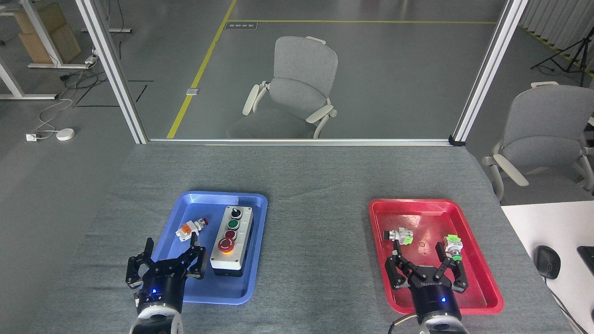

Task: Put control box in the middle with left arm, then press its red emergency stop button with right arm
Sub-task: 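Move the left gripper forward to the gray control box's near edge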

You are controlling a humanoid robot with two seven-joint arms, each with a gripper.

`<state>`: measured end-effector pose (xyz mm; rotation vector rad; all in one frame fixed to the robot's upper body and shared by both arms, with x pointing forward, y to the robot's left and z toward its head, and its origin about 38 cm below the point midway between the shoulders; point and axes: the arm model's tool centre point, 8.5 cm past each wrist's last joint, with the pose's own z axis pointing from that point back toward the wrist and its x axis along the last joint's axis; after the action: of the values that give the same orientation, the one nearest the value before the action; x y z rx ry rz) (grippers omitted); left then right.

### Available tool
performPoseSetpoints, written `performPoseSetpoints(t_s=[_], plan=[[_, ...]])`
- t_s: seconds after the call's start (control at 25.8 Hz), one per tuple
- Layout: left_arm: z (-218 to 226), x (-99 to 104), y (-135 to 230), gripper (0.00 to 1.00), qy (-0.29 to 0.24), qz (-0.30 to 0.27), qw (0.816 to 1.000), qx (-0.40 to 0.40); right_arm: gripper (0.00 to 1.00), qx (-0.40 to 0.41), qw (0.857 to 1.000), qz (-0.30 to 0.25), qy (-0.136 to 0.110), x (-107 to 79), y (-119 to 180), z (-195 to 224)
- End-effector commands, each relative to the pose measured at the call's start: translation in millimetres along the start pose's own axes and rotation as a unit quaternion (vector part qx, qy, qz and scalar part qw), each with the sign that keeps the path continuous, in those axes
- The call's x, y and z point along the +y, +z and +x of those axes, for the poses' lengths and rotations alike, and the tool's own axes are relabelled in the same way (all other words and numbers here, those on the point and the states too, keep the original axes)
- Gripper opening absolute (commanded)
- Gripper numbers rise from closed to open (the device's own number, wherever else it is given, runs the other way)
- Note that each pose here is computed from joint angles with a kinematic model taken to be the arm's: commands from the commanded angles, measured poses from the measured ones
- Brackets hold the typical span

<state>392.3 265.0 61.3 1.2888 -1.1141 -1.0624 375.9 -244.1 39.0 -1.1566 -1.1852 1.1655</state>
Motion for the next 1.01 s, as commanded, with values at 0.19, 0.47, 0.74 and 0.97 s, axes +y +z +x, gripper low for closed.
performPoseSetpoints(t_s=[0.19,0.47,0.74,0.97], plan=[[-1.7,0.6,5.1,0.99,0.013,0.021,1.000,0.002,0.99,0.010,1.000,0.011,0.002,8.6,3.3,-10.2],[0.3,6.1,6.1,0.99,0.022,0.026,0.999,0.000,0.99,0.014,1.000,0.011,0.018,6.4,3.1,-22.1],[6.4,4.7,19.0,0.99,0.027,0.030,0.999,-0.009,0.99,0.008,1.000,0.006,0.013,4.5,1.0,-17.5],[66.4,-9.1,27.4,0.98,0.030,0.008,0.999,-0.031,0.99,0.008,1.000,0.002,0.013,0.9,-1.6,-19.7]])
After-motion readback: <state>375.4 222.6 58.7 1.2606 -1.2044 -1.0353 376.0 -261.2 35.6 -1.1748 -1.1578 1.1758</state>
